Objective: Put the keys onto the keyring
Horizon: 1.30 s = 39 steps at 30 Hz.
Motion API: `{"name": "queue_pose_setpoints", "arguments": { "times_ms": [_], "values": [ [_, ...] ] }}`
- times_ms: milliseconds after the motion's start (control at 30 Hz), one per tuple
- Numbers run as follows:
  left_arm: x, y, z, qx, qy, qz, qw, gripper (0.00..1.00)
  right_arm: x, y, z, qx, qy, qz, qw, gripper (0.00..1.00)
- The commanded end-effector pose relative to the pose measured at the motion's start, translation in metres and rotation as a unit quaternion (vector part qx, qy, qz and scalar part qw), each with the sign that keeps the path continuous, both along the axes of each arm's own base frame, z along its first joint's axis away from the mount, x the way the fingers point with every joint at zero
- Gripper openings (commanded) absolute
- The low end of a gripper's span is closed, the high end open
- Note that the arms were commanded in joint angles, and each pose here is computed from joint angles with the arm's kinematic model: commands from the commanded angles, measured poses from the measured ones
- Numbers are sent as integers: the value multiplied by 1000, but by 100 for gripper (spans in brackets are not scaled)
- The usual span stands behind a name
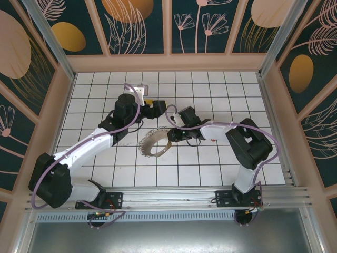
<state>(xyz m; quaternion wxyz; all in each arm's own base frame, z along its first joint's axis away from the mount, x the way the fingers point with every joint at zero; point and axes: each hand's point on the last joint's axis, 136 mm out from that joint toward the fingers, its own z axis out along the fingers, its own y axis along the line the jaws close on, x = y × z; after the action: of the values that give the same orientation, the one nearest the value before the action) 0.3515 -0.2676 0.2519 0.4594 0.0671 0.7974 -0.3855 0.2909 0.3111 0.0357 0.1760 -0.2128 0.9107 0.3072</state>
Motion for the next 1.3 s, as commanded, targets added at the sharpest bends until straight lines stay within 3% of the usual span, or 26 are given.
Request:
{"name": "queue_pose_setpoints", "arguments": {
  "times_ms": [0, 700, 967, 1100, 1267],
  "values": [
    [-1, 1, 8, -12, -8, 0, 1000, 82, 0, 4, -2, -7, -3, 12, 1000, 19],
    [-1, 0, 10, -16, -8, -1, 1000, 82, -6, -6, -12, -24, -1, 8, 1000, 19],
    [0, -1, 11, -19, -9, -1, 1000, 82, -6, -6, -9, -25, -8, 16, 1000, 0],
    [1, -1, 16, -22, -13, -1, 1000, 83, 1, -5, 10, -16, -40, 27, 999, 0],
    [3, -2, 31, -20, -26, -3, 999, 83, 12, -2, 75, 55, -114, 50, 991, 0]
  ]
}}
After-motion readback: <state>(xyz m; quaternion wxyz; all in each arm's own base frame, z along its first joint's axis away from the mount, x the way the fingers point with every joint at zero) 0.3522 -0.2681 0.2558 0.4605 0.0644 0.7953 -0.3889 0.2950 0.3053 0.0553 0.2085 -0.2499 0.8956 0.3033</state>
